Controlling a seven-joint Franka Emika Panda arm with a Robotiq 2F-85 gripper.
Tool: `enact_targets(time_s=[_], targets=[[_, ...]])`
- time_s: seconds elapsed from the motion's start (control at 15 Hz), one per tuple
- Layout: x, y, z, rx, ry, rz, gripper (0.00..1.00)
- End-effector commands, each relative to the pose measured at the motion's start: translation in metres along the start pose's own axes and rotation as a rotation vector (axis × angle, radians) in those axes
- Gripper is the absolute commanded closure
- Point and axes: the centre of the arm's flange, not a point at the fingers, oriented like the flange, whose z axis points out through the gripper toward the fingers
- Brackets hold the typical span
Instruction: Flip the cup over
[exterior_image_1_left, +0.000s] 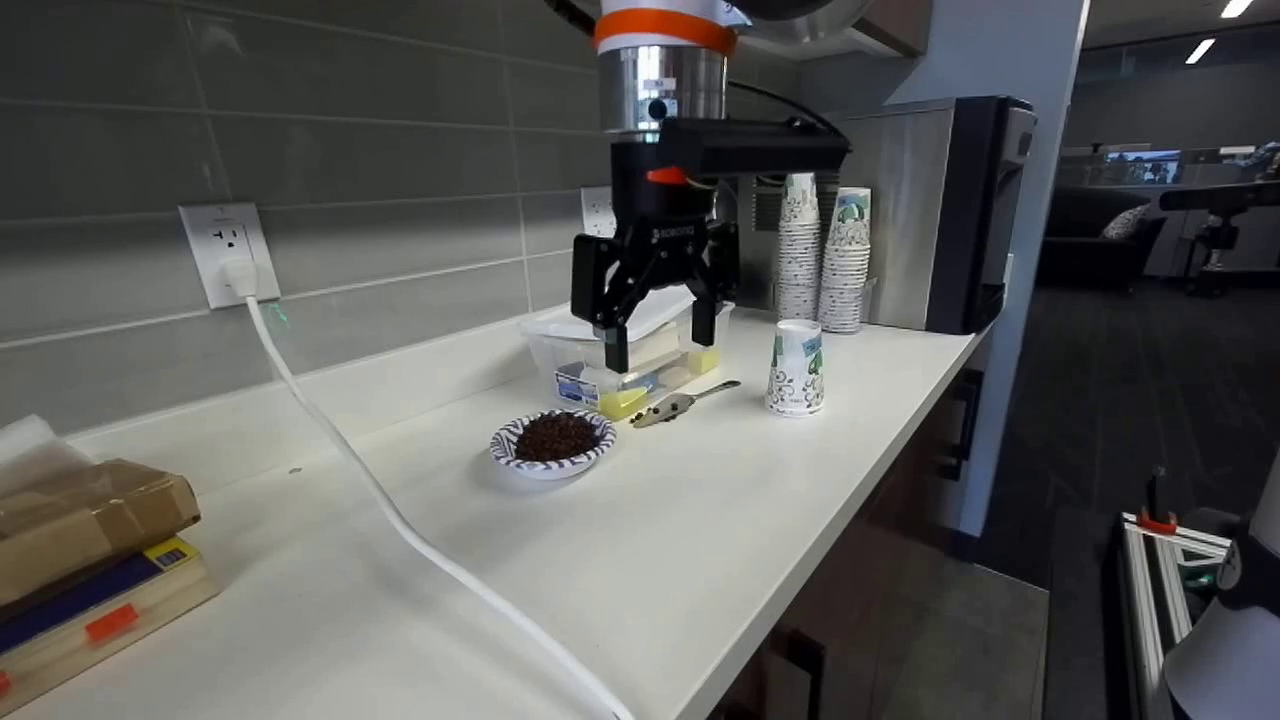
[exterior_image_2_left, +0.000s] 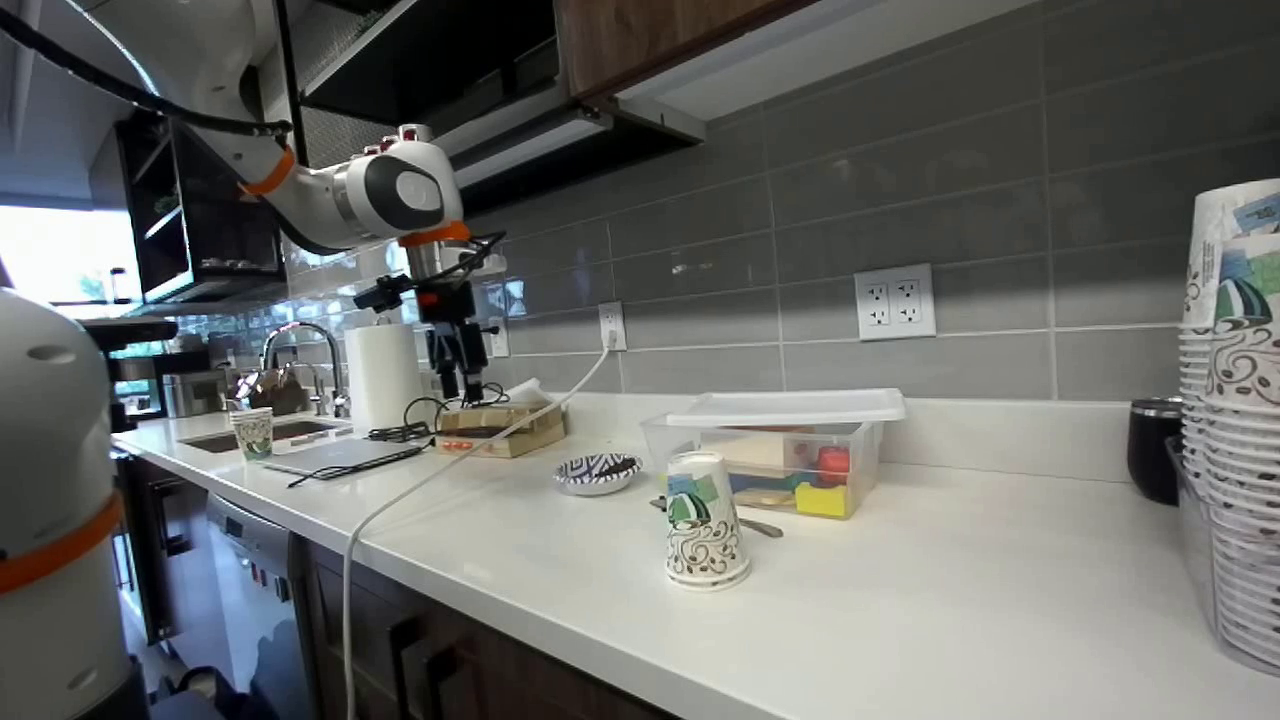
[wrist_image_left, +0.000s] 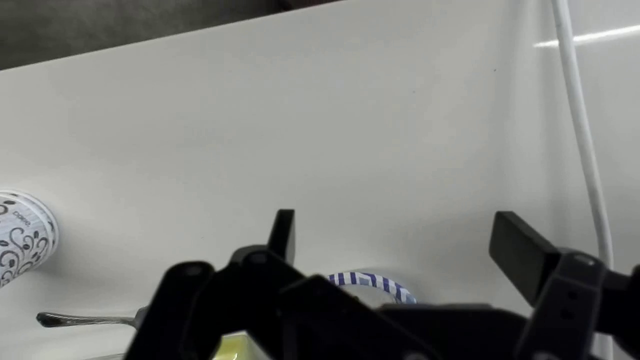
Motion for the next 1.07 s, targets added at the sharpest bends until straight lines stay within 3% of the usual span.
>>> enact_targets(time_s=[0.0,0.33,0.67,1.0], targets=[[0.026,0.01,-0.005,-0.026,-0.102,-0.157,0.0],[0.051,0.04,-0.001,-0.167,-0.201,-0.358,0.0],[0.053,0.077,0.02,-0.334,-0.305,-0.542,0.0],[0.059,0.103,0.05,-0.498,-0.333,-0.755,0.0]])
